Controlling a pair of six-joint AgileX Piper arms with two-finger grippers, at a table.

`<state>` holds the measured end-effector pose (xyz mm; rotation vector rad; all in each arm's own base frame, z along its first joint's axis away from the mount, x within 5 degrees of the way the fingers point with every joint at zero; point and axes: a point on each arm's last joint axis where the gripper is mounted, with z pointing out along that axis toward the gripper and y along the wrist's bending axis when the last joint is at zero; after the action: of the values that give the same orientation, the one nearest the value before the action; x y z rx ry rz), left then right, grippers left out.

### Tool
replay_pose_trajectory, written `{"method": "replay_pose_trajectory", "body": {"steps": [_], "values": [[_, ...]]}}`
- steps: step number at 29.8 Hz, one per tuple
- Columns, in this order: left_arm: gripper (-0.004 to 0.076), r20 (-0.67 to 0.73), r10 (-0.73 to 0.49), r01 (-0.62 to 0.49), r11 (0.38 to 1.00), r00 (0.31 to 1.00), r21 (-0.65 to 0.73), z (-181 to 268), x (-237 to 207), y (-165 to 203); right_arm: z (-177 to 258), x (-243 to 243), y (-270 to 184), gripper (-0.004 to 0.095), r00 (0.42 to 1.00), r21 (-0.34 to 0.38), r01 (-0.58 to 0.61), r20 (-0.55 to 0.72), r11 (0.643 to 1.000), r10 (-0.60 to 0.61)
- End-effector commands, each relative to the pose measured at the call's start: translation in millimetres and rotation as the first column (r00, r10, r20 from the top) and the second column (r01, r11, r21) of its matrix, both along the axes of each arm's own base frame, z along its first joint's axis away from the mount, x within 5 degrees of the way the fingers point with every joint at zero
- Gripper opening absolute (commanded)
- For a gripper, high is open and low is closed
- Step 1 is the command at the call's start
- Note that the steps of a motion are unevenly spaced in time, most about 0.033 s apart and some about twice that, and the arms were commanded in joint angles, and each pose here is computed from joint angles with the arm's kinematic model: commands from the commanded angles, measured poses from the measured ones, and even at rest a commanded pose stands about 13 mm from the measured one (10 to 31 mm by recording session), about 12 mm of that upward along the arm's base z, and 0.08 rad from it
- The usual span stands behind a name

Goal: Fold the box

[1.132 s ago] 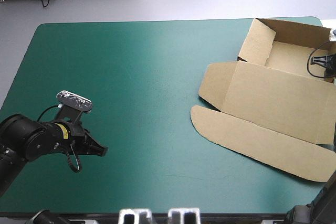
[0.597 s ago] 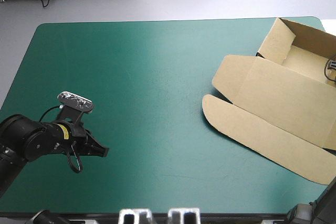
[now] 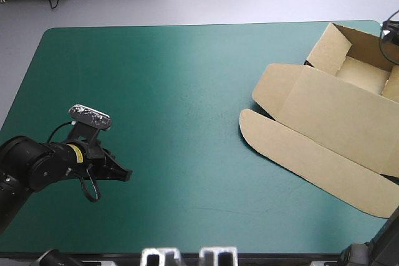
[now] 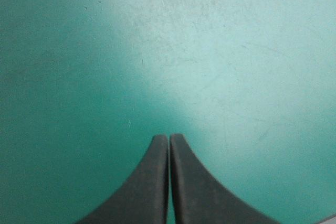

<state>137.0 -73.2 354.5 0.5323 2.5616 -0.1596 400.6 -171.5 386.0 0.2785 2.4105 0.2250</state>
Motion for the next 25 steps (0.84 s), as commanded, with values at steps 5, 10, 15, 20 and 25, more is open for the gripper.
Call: {"method": "replay_pose_trajectory", "body": {"steps": [5, 10, 15, 20, 25], "values": [[-0.0003, 0.098, -0.004, 0.01, 0.998, 0.995, -0.057, 13.2, 2.4, -2.4, 41.6, 3.0, 122.5, 0.0002, 0.941, -0.165, -0.321, 0.056, 0.933, 0.334], [-0.0003, 0.127, -0.001, 0.011, 0.997, 0.992, -0.075, 15.1, 4.5, -3.7, 41.9, -1.2, 194.2, 0.0, 0.907, -0.332, -0.408, -0.039, 0.85, 0.42], [-0.0003, 0.167, 0.0, 0.01, 0.998, 0.986, -0.057, 16.8, 7.4, -2.3, 32.6, -29.9, 254.4, 0.0, 0.806, -0.352, -0.58, -0.115, 0.735, 0.581], [-0.0003, 0.202, 0.0, 0.012, 0.998, 0.979, -0.057, 18.8, 9.9, -2.3, 23.1, -69.0, 265.9, -0.0001, 0.753, -0.315, -0.652, -0.165, 0.69, 0.637], [-0.0003, 0.224, 0.0, 0.016, 0.997, 0.975, -0.069, 20.2, 11.9, -3.6, 1.3, -106.0, 256.4, 0.0, 0.765, -0.32, -0.635, -0.134, 0.703, 0.63]]}}
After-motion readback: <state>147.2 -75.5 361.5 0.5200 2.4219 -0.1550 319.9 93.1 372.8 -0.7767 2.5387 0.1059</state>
